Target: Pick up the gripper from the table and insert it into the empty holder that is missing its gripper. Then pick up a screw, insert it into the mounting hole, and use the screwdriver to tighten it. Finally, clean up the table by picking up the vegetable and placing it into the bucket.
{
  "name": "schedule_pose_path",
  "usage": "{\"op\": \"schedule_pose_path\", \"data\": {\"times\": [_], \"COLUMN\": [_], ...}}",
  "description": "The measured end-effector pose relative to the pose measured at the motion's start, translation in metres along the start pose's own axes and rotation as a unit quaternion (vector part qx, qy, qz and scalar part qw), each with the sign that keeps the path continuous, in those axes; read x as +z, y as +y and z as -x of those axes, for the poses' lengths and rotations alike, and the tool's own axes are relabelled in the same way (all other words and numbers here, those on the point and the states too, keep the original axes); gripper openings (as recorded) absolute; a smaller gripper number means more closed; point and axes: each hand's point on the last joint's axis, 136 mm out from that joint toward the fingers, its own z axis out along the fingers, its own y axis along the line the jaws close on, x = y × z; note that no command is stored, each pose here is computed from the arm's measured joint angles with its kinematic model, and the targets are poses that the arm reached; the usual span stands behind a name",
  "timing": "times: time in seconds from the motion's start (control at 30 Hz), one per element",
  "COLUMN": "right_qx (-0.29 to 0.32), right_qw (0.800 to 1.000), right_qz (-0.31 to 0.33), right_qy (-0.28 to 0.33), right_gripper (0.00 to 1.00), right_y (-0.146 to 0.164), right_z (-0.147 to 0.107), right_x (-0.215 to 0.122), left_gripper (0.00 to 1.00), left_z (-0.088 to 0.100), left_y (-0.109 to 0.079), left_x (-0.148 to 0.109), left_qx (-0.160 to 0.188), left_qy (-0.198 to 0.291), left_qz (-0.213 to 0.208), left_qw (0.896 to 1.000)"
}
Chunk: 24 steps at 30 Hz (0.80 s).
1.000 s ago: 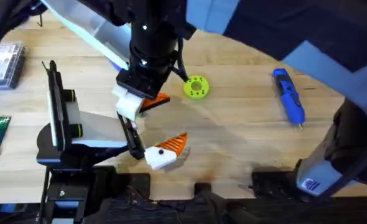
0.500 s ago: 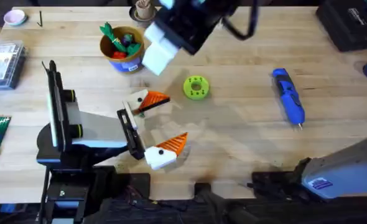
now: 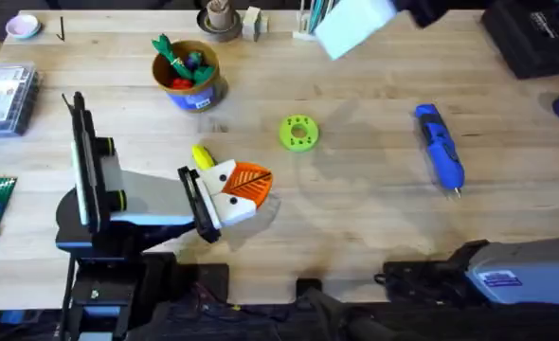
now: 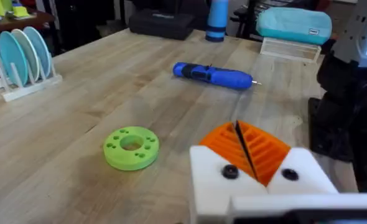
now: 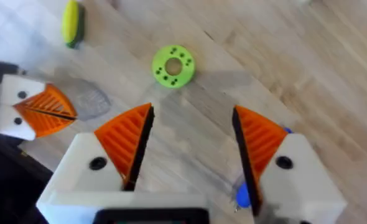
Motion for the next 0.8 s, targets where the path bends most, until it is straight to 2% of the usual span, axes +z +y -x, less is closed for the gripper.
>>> {"op": "schedule_pose_path", "data": {"times": [0.17,0.4,0.6,0.8], "right_qx": [0.060,0.153,0.244,0.334], "right_qw": [0.998,0.984,0.960,0.924], "right_qz": [-0.029,-0.080,-0.123,-0.158], "right_qy": [0.012,0.042,0.056,0.101], "right_gripper": [0.823,0.824,0.824,0.825], "right_y": [-0.033,-0.071,-0.098,-0.129], "right_z": [-0.022,-0.084,-0.146,-0.201], "right_x": [-0.003,0.015,0.023,0.038], "left_gripper": [0.004,0.004,0.004,0.004], "left_z": [0.000,0.000,0.000,0.000], "left_y": [0.000,0.001,0.001,0.001], "left_x": [0.000,0.000,0.000,0.000], "left_qx": [0.000,0.000,0.000,0.000], "left_qy": [0.000,0.000,0.000,0.000], "left_qz": [0.000,0.002,0.002,0.002], "left_qw": [1.000,1.000,1.000,1.000]}}
